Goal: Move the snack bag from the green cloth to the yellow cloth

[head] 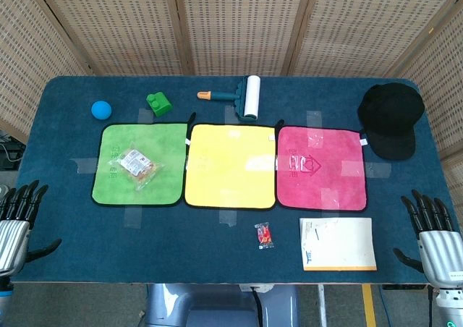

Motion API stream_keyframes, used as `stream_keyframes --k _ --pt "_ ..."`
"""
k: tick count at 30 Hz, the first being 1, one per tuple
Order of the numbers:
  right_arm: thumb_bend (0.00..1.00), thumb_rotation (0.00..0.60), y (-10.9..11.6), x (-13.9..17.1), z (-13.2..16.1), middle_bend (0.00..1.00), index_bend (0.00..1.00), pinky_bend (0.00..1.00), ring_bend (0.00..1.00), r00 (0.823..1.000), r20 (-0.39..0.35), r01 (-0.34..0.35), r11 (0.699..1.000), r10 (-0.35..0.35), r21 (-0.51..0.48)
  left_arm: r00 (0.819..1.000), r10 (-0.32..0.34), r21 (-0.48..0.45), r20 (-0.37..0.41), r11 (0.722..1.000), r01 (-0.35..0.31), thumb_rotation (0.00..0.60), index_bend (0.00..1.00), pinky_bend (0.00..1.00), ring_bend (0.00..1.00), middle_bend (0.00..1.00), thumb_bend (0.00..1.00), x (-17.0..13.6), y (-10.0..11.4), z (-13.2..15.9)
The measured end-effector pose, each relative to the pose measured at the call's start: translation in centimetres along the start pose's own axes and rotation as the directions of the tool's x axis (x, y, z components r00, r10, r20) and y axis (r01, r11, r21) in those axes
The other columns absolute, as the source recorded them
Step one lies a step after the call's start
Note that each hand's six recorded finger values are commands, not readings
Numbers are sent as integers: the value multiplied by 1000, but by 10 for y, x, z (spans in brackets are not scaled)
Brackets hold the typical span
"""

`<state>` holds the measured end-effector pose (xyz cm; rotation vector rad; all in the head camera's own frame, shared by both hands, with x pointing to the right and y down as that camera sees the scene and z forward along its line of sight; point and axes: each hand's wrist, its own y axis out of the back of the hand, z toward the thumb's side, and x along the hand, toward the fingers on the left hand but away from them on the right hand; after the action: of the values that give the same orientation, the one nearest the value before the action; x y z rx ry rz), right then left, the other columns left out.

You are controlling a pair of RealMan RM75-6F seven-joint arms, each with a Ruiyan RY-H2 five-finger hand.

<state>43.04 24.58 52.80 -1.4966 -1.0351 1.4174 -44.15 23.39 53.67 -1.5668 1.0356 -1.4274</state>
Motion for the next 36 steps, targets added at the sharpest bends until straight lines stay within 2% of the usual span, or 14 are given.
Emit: stream_keyframes --k 5,7,9,11,12,16,19,25,29,34,36 --pt "0 600 -2 0 0 0 0 0 0 1000 -1 -11 1000 11 -9 1000 -4 -5 1 1000 4 600 0 0 0 0 13 1 -1 -1" --pt "0 600 -3 -1 -1 0 0 0 0 1000 0 -17 1000 17 -18 1000 -6 -16 4 1000 6 600 0 0 0 0 218 2 -2 0" --pt "0 600 -3 -1 -1 0 0 0 0 1000 1 -19 999 19 -27 1000 -9 -43 12 999 10 600 0 0 0 0 713 5 -4 1" --pt "0 600 -2 -1 -2 0 0 0 0 1000 2 -18 999 18 -34 1000 -20 -88 23 996 22 600 0 0 0 0 960 11 -8 2" --pt "0 600 -1 -1 -2 0 0 0 0 1000 3 -17 999 17 -37 999 -26 -111 29 993 30 600 0 0 0 0 1000 14 -10 3" --pt "0 600 -2 -3 -4 0 0 0 0 1000 9 -20 999 20 -45 997 -50 -218 61 974 62 600 0 0 0 0 1000 34 -20 1" --pt "0 600 -3 -5 -7 0 0 0 0 1000 15 -25 999 26 -47 995 -54 -307 85 949 77 600 0 0 0 0 1000 55 -29 -1" --pt "0 600 -7 -10 -10 0 0 0 0 999 33 -38 999 39 -38 994 -70 -515 85 851 104 600 0 0 0 0 1000 111 -59 -14" --pt "0 600 -12 -12 -11 0 0 0 0 998 40 -50 998 51 -30 992 -112 -642 54 757 120 600 0 0 0 0 1000 152 -86 -20" --pt "0 600 -15 -14 -12 0 0 0 0 997 50 -58 998 59 -22 985 -171 -712 25 689 138 600 0 0 0 0 1000 186 -113 -15" --pt "0 600 -16 -15 -14 0 0 0 0 996 57 -61 998 62 -21 980 -199 -744 27 651 152 600 0 0 0 0 1000 196 -125 -6"
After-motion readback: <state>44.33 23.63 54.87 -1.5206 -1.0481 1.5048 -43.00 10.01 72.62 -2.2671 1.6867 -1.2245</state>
